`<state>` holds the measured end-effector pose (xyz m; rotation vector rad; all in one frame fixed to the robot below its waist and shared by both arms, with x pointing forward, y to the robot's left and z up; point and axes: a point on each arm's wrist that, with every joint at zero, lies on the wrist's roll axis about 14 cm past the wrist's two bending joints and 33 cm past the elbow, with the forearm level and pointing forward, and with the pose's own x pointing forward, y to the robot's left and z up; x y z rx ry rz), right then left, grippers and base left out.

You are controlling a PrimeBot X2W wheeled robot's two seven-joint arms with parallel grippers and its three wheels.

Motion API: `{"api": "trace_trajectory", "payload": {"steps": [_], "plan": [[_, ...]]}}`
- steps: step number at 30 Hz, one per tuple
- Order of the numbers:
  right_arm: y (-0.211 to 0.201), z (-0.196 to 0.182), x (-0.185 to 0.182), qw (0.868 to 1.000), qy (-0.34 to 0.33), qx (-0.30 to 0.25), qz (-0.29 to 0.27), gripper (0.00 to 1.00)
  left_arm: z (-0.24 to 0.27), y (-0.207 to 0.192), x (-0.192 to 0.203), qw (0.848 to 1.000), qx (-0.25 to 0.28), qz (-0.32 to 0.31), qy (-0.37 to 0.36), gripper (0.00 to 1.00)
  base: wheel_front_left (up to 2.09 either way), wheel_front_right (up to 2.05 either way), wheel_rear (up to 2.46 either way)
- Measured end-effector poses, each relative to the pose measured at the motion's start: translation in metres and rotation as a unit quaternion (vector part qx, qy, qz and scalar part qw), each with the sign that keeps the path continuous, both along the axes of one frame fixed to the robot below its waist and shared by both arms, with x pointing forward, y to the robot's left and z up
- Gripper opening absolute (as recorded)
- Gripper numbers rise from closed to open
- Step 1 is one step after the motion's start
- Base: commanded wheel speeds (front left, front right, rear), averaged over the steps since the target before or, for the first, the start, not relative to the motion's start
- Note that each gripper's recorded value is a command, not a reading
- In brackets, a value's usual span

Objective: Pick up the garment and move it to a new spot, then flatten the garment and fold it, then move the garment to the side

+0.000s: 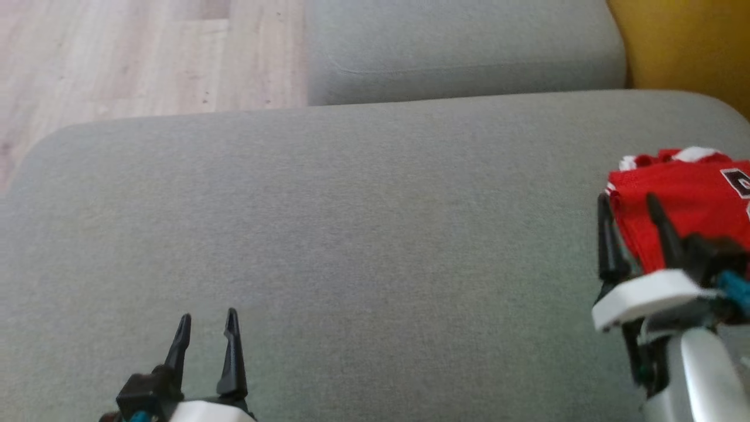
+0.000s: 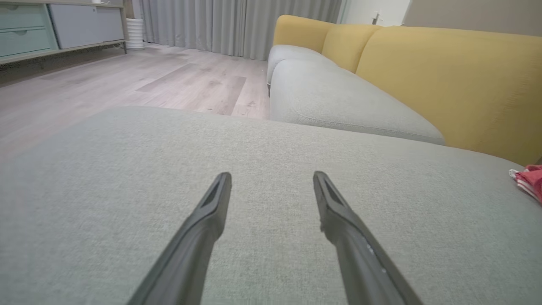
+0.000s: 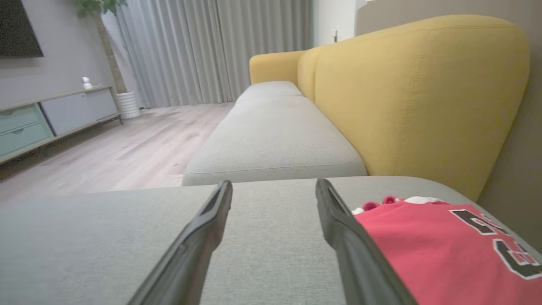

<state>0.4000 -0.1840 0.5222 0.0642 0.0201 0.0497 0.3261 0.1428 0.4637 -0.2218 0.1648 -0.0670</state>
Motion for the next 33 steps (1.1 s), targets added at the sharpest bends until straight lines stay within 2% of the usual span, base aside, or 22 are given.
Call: {"api": "trace_trajectory", "payload": {"steps": [5,17,33], "plan": [[0.025,-0.006,-0.019,0.999,-0.004,0.019,0.035,1.0,0.004,0.014,-0.006,1.0,-0.003,0.023,-0.007,1.0,0.0,0.0,0.0],[0.044,-0.04,-0.061,0.997,0.034,0.039,0.062,1.0,-0.003,0.014,-0.022,0.999,-0.016,0.036,0.001,1.0,0.0,0.0,0.0],[0.048,-0.043,-0.064,0.996,0.035,0.039,0.067,1.0,-0.007,0.014,-0.028,0.999,-0.023,0.035,0.005,1.0,0.0,0.0,0.0]]}}
